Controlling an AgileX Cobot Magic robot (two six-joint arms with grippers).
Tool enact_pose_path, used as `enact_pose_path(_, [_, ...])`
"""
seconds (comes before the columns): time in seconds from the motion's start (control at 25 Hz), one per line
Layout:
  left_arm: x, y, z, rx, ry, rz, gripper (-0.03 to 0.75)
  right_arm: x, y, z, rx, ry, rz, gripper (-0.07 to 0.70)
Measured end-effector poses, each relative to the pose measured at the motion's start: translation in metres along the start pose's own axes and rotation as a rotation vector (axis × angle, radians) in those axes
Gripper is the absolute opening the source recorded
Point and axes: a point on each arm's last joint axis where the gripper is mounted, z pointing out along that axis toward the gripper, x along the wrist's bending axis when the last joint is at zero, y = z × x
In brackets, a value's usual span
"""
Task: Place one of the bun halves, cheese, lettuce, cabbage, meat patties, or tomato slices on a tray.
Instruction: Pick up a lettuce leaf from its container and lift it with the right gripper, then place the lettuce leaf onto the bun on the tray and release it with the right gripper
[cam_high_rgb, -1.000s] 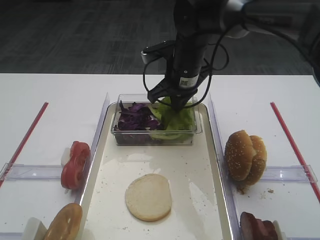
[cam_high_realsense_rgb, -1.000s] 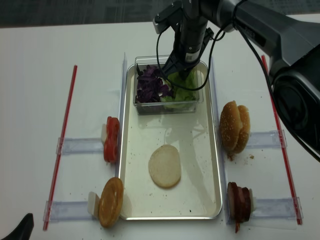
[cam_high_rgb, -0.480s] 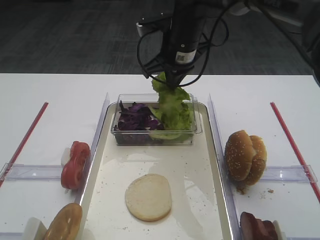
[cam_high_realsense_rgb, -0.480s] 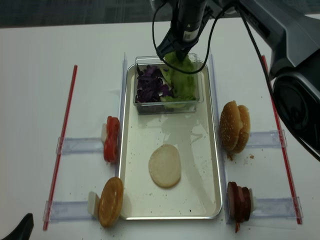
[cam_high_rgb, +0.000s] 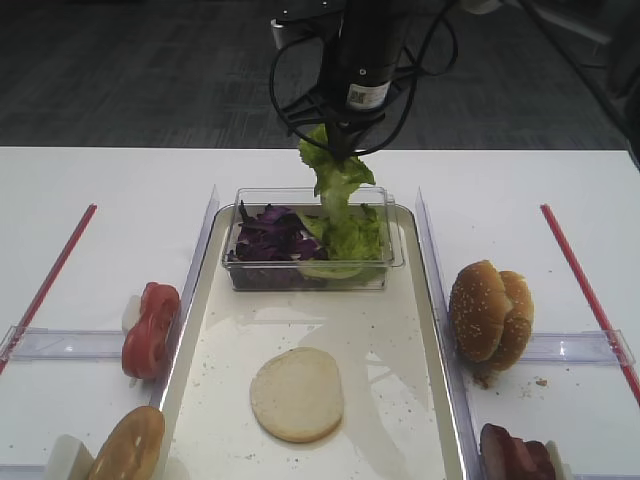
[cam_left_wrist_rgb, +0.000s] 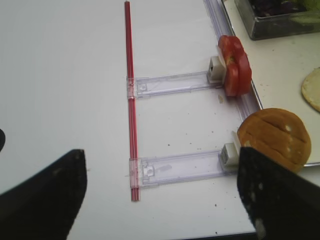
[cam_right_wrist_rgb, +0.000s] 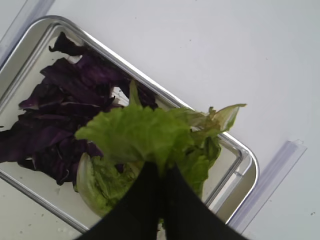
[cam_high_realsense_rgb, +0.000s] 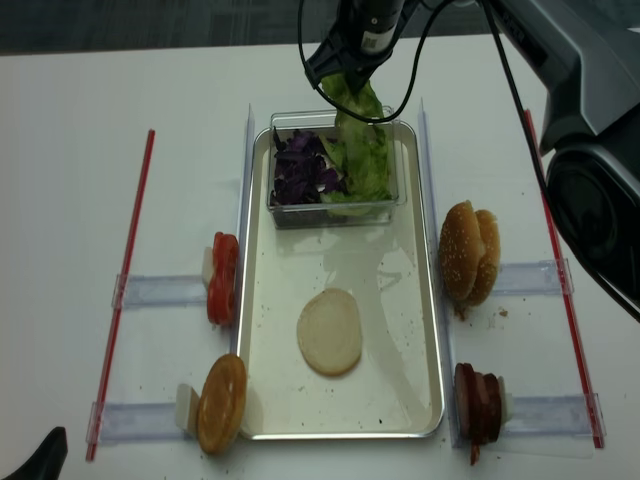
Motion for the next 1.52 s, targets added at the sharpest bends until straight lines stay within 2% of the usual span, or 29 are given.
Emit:
enact_pose_path(0.4, [0.0,0.0,0.0,0.0,0.0,0.0,0.565,0.0,0.0,0.0,-0.001,0.005,0.002,0.047])
enact_pose_path(0.84, [0.0,0.0,0.0,0.0,0.0,0.0,0.565,0.004,0.001,-0.001,-0.007,0.038,0.029,0.047])
enact_pose_path(1.16, [0.0,0.0,0.0,0.0,0.0,0.0,0.565,0.007,-0.005,-0.021,-0.019,0.039,0.038,0.047])
enact_pose_path(1.36, [0.0,0.0,0.0,0.0,0.0,0.0,0.565,0.019,-0.019,-0.022,0.035,0.05,0.02,0.047])
enact_pose_path(1.52, [0.0,0.0,0.0,-0.001,0.0,0.0,0.565,0.041,-0.029,-0.028,0.059,0.067,-0.02,0.047])
